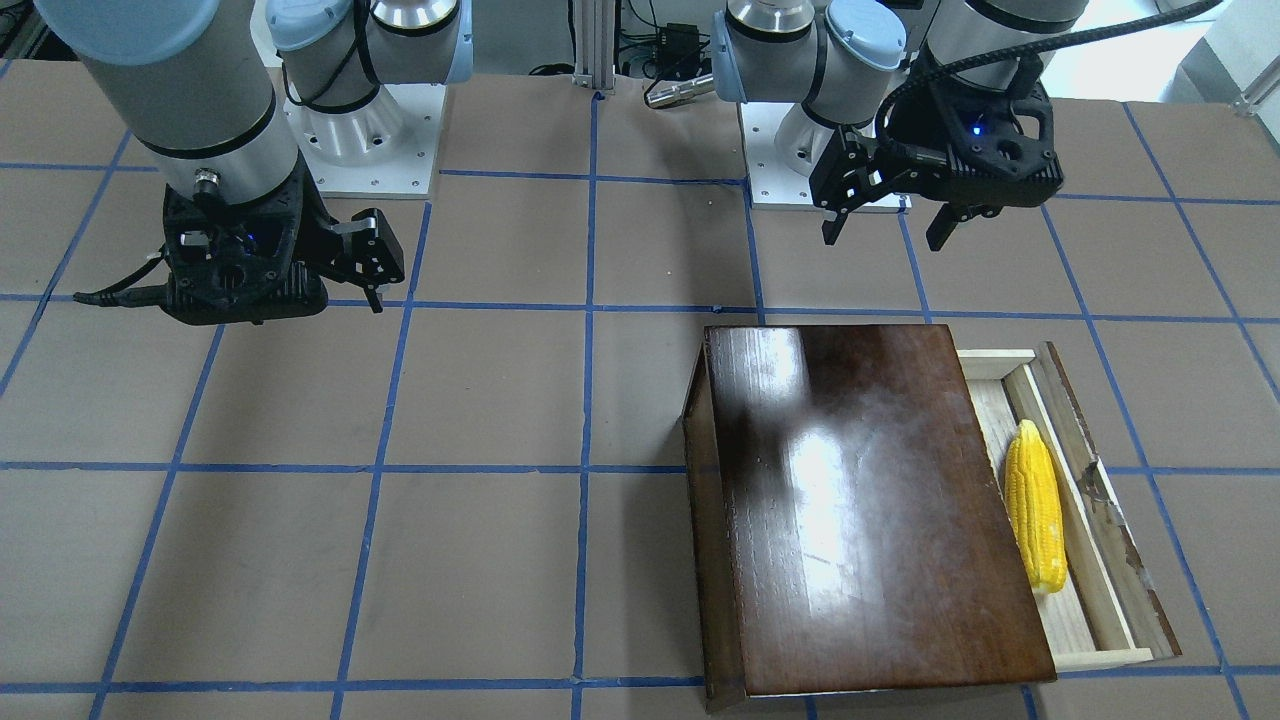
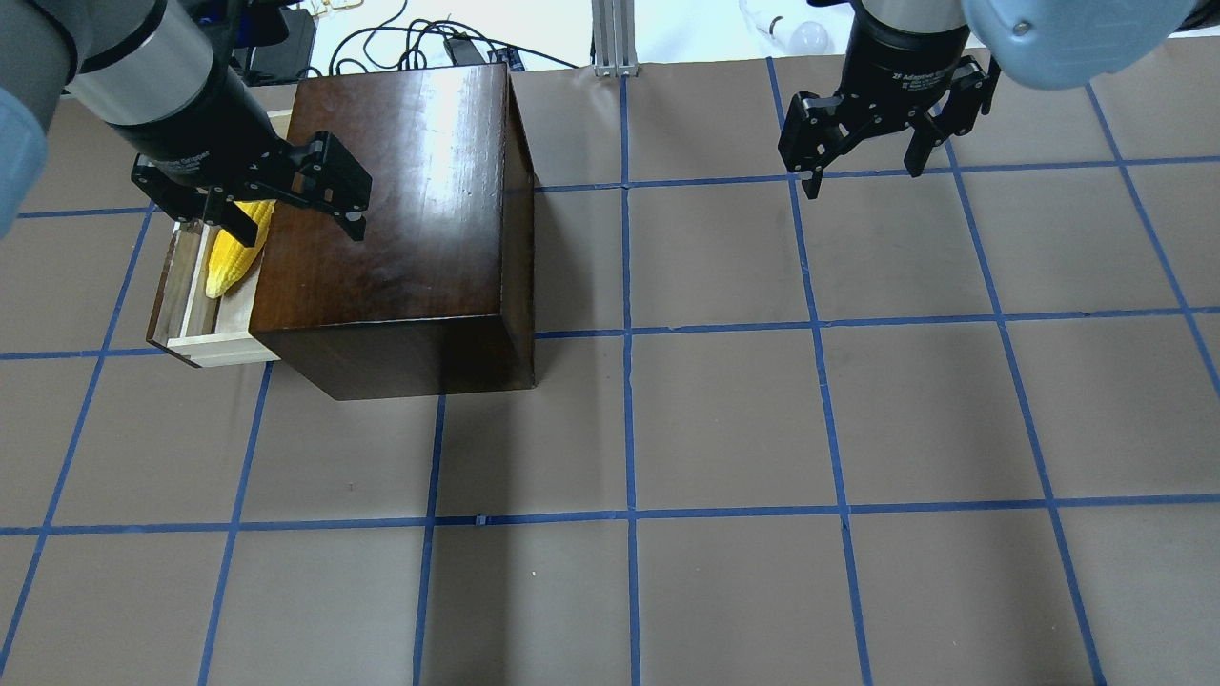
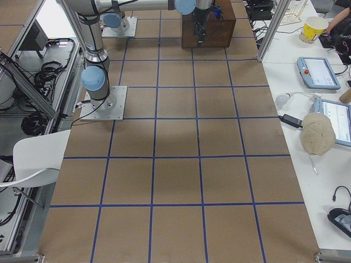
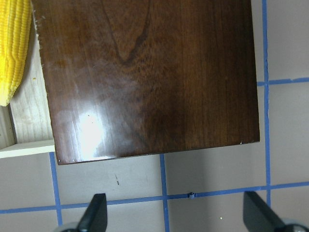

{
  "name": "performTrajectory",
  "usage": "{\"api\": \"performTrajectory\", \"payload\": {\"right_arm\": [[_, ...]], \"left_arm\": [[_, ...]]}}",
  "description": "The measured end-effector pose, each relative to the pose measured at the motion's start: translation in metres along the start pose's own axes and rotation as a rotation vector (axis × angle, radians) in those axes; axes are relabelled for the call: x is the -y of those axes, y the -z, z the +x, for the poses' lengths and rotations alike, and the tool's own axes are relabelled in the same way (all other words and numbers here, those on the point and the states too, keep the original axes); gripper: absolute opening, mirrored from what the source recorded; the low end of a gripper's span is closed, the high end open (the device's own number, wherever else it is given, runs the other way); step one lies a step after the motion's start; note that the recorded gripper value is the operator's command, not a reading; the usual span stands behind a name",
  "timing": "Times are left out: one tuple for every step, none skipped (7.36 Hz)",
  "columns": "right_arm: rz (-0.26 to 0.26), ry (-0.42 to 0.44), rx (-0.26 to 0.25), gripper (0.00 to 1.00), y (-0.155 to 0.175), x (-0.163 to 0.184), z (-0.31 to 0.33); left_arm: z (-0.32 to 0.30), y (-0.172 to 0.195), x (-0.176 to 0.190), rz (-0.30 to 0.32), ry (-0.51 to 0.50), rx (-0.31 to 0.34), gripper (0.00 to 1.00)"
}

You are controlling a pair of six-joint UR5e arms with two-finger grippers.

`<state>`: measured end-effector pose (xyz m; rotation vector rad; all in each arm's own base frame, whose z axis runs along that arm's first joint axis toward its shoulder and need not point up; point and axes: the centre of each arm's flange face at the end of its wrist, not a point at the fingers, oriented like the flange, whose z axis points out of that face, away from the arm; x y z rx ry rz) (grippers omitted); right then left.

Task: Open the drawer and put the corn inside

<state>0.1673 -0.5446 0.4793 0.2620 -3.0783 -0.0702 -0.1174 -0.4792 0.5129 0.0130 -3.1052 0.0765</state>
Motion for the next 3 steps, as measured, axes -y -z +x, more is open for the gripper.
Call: {"api": "performTrajectory", "payload": {"right_arm": [[0.000, 0.000, 0.000, 1.00, 0.0000, 0.0000, 0.0000], [0.000, 0.000, 0.000, 1.00, 0.0000, 0.0000, 0.0000], [-0.001, 0.000, 0.000, 1.00, 0.0000, -0.0001, 0.0000]], "left_arm": [[-0.0013, 0.0009, 0.0037, 0.002, 0.013, 0.003, 1.00], [-0.0019, -0.0005, 0.0065, -0.001, 0.018, 0.003, 1.00], [-0.0021, -0.0013, 0.0077, -0.003, 0.019, 0.004, 1.00]]}}
